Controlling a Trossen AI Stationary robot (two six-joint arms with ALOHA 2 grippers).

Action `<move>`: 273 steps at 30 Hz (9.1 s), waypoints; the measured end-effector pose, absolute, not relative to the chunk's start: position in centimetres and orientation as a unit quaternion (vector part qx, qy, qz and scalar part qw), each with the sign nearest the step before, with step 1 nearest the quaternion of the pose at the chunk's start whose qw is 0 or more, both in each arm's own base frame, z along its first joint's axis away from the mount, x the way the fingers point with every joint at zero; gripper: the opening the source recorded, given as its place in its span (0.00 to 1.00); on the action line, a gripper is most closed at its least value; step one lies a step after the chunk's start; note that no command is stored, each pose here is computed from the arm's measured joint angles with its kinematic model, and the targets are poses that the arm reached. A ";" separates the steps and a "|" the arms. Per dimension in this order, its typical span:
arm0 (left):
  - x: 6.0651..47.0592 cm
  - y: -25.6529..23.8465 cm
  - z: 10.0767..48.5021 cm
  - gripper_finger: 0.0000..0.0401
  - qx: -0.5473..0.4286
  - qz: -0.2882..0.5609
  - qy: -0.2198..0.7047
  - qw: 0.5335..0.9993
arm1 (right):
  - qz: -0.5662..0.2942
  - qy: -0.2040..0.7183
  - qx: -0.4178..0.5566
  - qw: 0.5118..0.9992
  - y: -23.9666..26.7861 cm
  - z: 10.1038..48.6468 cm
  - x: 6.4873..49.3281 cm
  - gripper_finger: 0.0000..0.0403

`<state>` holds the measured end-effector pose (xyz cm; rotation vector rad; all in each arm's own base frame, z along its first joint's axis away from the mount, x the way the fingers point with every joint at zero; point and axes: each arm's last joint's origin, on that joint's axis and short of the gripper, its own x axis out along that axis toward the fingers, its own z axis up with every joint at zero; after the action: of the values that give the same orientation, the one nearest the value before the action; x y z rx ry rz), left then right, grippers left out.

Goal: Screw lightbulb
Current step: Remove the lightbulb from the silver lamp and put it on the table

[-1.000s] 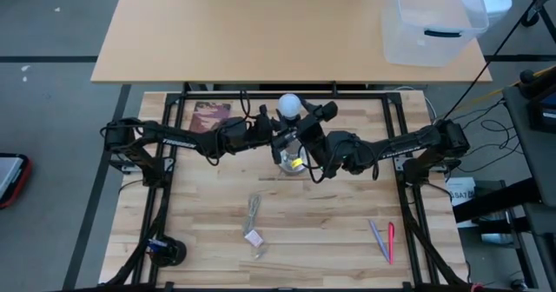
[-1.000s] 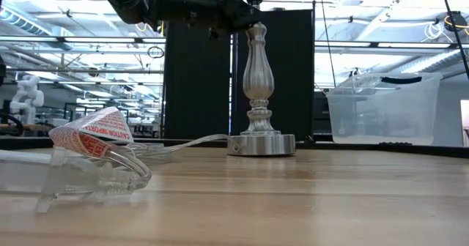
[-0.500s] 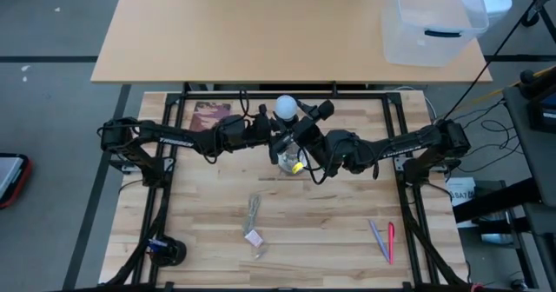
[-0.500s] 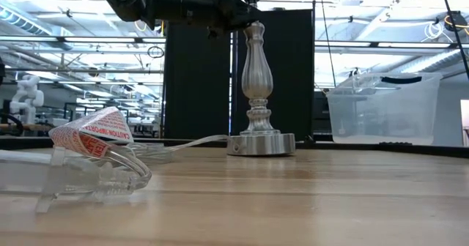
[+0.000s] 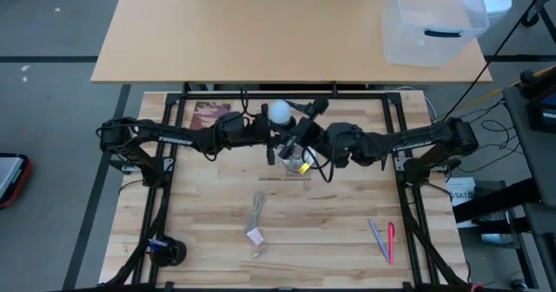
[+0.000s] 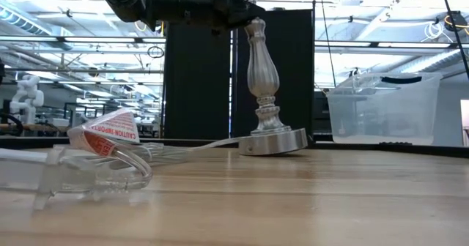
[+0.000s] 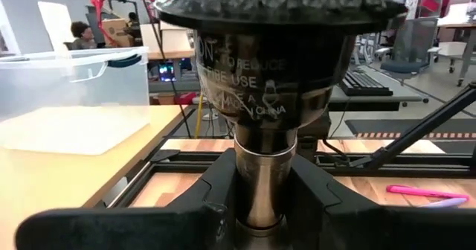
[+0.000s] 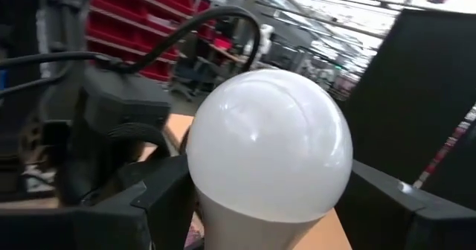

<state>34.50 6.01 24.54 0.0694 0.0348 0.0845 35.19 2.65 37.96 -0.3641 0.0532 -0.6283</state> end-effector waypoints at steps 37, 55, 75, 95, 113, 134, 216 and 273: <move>34.5 6.2 24.9 0.19 0.050 -0.038 -0.006 0.998 | 0.300 -0.048 -0.104 0.947 -10.9 38.5 32.1 0.68; 34.4 6.8 24.8 0.19 0.029 -0.033 -0.001 0.999 | 0.312 -0.068 -0.046 0.946 -12.3 38.0 33.2 0.74; 34.3 7.2 24.6 0.19 0.002 -0.008 0.012 1.000 | 0.213 -0.128 -0.104 0.963 -10.0 43.5 28.3 0.88; 34.2 7.6 24.6 0.19 0.001 0.042 0.012 0.999 | -0.180 -0.002 -0.149 0.972 -1.3 42.4 29.5 0.88; 34.2 7.6 24.6 0.19 0.003 0.044 0.012 0.999 | -0.413 0.002 -0.220 0.884 4.6 38.9 35.2 0.88; 34.2 7.6 24.6 0.19 0.004 0.044 0.012 0.999 | -0.434 -0.014 -0.209 0.876 2.7 37.5 37.0 0.83; 34.2 7.6 24.5 0.19 0.001 0.002 0.016 1.000 | 0.081 -0.135 -0.094 0.983 -8.0 41.8 32.1 0.92; 34.1 8.0 24.5 0.19 -0.001 0.034 0.017 0.999 | -0.483 0.028 -0.239 0.842 2.7 37.5 39.9 0.68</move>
<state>34.14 7.98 24.48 -0.0013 0.0343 0.0686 39.91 2.71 37.52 -0.5053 0.0585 -1.0205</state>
